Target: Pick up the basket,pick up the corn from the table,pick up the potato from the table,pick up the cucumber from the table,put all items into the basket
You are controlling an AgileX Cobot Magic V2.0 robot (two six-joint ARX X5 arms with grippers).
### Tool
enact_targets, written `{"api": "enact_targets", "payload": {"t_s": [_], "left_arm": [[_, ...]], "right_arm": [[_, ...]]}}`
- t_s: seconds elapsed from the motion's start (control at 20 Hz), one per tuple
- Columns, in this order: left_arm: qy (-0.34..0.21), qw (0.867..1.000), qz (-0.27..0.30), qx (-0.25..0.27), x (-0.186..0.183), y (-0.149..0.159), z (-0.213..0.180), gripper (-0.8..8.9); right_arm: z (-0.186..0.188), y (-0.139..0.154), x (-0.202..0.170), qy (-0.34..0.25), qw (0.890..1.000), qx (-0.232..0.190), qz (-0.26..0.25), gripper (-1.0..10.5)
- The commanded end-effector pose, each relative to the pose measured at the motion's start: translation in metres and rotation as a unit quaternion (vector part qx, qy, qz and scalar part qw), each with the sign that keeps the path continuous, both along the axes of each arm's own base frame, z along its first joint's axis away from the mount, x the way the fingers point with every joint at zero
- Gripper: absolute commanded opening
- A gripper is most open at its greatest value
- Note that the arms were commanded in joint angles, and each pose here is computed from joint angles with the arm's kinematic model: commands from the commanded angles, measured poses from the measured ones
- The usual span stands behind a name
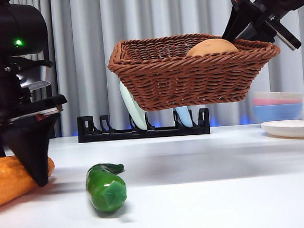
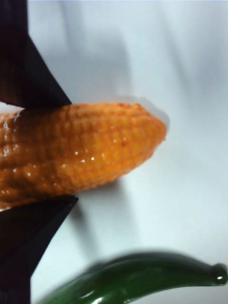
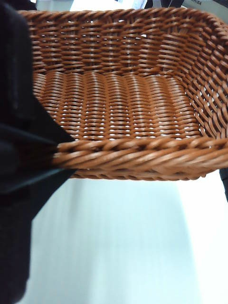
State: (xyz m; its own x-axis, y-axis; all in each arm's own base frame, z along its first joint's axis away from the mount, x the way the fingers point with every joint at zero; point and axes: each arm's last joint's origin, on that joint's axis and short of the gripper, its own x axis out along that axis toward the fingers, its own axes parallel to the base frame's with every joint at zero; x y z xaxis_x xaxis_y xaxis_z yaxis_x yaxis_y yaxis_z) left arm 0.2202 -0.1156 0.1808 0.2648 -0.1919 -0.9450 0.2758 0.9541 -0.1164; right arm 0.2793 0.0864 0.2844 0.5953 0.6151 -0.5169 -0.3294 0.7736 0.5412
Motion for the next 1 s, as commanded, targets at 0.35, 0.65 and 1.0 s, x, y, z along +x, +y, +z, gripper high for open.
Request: {"api": "enact_targets", "payload": {"t_s": [0.35,0.65,1.0], "left_arm": [[-0.178,0.967,-0.043,-0.175,-0.069,0.014,0.115,-0.08],[-0.324,0.905,-0.058,-0.269,-0.055,-0.006,0.180,-0.08],[-0.269,0.933,-0.080,-0.226,0.014,-0.064,0.141,-0.08]], "right_arm": [[0.003,0.001,0.003,-0.013,1.000,-0.002,-0.008,-0.2],[0.002,0.016,-0.002,-0.007,1.000,0.001,0.016,-0.2],[0.002,0.032,-0.008,-0.002,0.999,0.003,0.041,-0.2]]}}
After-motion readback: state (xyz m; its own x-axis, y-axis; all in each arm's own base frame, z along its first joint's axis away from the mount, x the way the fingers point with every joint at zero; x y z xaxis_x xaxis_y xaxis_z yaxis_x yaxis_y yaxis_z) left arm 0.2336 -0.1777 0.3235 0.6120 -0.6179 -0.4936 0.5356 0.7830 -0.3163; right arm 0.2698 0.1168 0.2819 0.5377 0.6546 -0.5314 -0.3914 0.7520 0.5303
